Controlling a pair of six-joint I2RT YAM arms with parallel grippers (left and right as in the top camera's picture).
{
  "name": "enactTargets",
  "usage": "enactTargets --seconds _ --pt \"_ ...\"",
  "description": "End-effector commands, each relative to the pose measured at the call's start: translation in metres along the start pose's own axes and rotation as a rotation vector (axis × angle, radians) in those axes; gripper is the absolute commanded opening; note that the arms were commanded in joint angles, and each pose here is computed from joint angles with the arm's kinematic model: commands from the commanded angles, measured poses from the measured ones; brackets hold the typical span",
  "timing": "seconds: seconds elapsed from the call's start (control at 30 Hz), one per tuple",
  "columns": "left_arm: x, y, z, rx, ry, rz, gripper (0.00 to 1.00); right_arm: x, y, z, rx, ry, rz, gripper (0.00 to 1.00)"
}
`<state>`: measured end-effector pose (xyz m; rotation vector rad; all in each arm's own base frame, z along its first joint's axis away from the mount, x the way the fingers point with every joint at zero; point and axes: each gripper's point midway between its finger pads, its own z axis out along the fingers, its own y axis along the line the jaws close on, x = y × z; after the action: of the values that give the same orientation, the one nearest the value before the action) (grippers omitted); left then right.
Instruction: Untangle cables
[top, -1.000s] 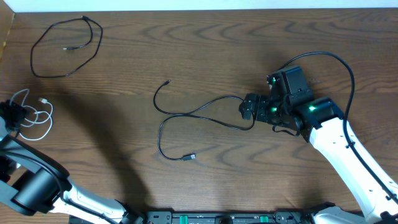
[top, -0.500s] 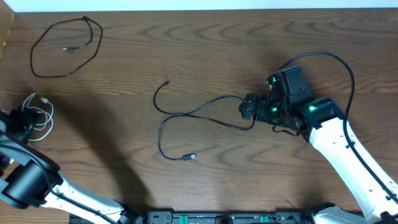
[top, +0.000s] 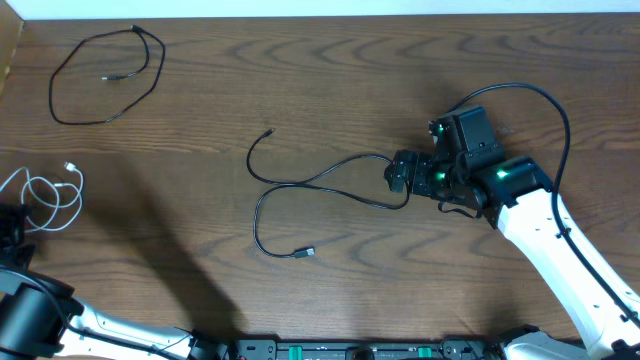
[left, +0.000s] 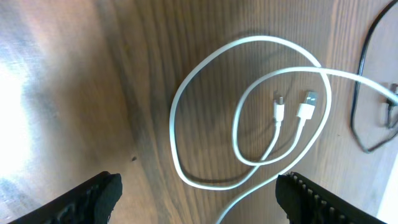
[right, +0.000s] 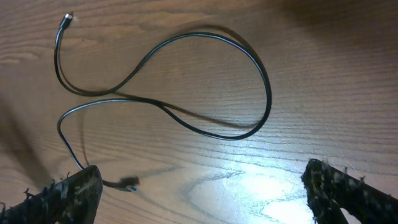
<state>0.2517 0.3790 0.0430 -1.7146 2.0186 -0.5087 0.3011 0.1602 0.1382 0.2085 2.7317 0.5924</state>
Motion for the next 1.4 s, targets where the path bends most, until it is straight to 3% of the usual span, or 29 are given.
enactTargets --seconds 0.0,0.1,0.33,0.53,0.63,0.73,0.93,1.0,1.07,1.23,1.37 --pt "0.004 -0.008 -0.004 0.092 0.031 -0.030 0.85 0.002 -0.001 0.002 0.010 0.002 -0.009 0.99" --pt "0.010 -0.018 -0.007 0.168 0.065 -0.046 0.85 0.001 0.000 0.002 0.006 -0.003 -0.010 0.99" --pt "0.022 -0.020 -0.008 0.177 0.116 -0.080 0.85 0.001 0.000 0.002 0.005 -0.004 -0.010 0.99" --pt "0.017 -0.048 -0.019 0.344 0.121 -0.059 0.85 0.004 -0.001 0.002 0.013 0.007 -0.007 0.99" --pt "0.013 -0.049 -0.020 0.342 0.124 -0.141 0.86 0.003 -0.001 0.002 0.012 0.006 -0.008 0.99" --pt "0.016 -0.042 -0.017 0.292 0.140 -0.240 0.86 0.001 0.000 0.002 0.007 -0.003 -0.009 0.99" --pt "0.046 0.025 -0.013 -0.121 0.168 -0.502 0.86 0.000 0.001 0.002 0.002 -0.009 -0.012 0.99" --pt "0.051 0.034 -0.015 -0.180 0.172 -0.527 0.86 0.000 0.001 0.002 0.002 -0.009 -0.012 0.99" --pt "0.054 0.025 -0.015 -0.134 0.200 -0.532 0.86 0.000 0.001 0.002 0.002 -0.010 -0.012 0.99" --pt "0.055 -0.045 -0.024 0.270 0.331 -0.519 0.86 -0.002 0.003 0.002 -0.003 -0.017 -0.014 0.99" --pt "0.054 -0.084 -0.044 0.482 0.454 -0.665 0.86 -0.002 0.003 0.002 -0.004 -0.017 -0.014 0.99"
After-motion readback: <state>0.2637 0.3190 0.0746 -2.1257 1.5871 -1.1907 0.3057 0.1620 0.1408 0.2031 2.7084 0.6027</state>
